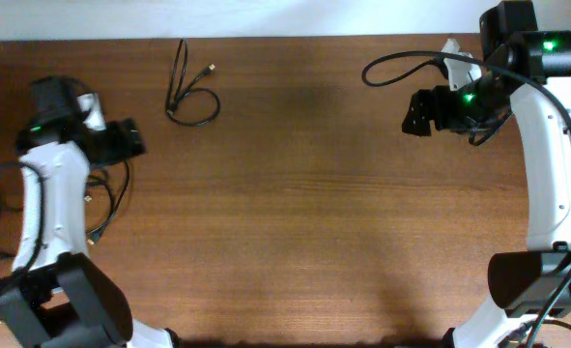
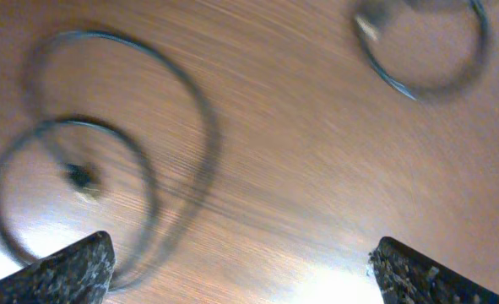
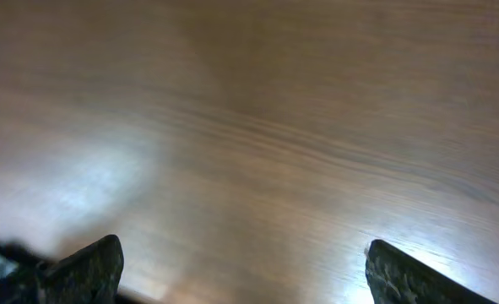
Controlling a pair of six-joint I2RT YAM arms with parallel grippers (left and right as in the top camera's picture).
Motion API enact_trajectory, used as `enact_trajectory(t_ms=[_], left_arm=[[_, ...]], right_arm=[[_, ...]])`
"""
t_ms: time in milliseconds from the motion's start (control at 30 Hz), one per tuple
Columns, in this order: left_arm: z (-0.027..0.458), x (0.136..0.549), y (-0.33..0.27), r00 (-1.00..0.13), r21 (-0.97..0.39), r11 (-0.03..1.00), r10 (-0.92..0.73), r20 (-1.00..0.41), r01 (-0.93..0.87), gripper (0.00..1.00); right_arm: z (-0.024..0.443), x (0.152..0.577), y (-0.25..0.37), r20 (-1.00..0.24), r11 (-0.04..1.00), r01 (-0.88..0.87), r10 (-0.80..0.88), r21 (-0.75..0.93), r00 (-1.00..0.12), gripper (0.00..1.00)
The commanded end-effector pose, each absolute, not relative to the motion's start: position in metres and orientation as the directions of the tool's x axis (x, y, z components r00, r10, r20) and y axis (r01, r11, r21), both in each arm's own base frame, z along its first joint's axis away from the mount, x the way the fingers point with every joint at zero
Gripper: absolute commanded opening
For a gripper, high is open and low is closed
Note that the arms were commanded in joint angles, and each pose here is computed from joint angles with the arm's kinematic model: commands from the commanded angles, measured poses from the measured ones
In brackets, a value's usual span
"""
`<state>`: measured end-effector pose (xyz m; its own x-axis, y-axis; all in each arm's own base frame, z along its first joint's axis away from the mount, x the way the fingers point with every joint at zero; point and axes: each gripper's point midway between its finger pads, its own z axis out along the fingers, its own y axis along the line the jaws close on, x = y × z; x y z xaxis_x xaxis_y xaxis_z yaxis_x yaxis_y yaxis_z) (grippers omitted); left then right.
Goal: Untangle cables
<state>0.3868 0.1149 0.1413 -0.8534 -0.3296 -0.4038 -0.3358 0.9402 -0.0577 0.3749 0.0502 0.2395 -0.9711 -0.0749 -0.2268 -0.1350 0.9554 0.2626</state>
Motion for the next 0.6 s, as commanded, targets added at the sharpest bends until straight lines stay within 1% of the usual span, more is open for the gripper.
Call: enact_trajectory(t_ms=[0,67,167,233,433,567], left_arm=[[0.154,0.392,0.053,-0.905,-0.014,0.991,-0.131,-0.406,-0.136,0.99],[0.151,0.387,0.021,-0.926,0.02,0.998,-0.045,-0.375,-0.057,0.99],[0.146,0.375,-0.024,-0.944,0.02,0.998,0.056,-0.324,0.053,0.99],[0.145,0.368,-0.046,-0.95,0.028,0.998,0.064,-0.307,0.058,0.99],[0.144,0.362,-0.068,-0.951,0.031,0.997,0.075,-0.301,0.069,0.99],[0.145,0.362,-0.068,-0.951,0.029,0.998,0.069,-0.302,0.064,0.99]], right_arm=[[0.237,0.377,0.036,-0.221,0.98,-0.061,-0.018,0.188,-0.975,0.91],[0.237,0.378,0.036,-0.224,0.98,-0.061,-0.018,0.187,-0.974,0.91],[0.236,0.38,0.026,-0.225,0.99,-0.01,0.022,0.14,-0.974,0.91],[0.236,0.383,0.024,-0.237,0.991,-0.01,0.021,0.131,-0.971,0.91],[0.234,0.387,0.025,-0.249,0.994,-0.018,0.01,0.109,-0.968,0.91],[0.207,0.385,0.031,-0.204,0.997,-0.035,-0.019,0.074,-0.979,0.91]])
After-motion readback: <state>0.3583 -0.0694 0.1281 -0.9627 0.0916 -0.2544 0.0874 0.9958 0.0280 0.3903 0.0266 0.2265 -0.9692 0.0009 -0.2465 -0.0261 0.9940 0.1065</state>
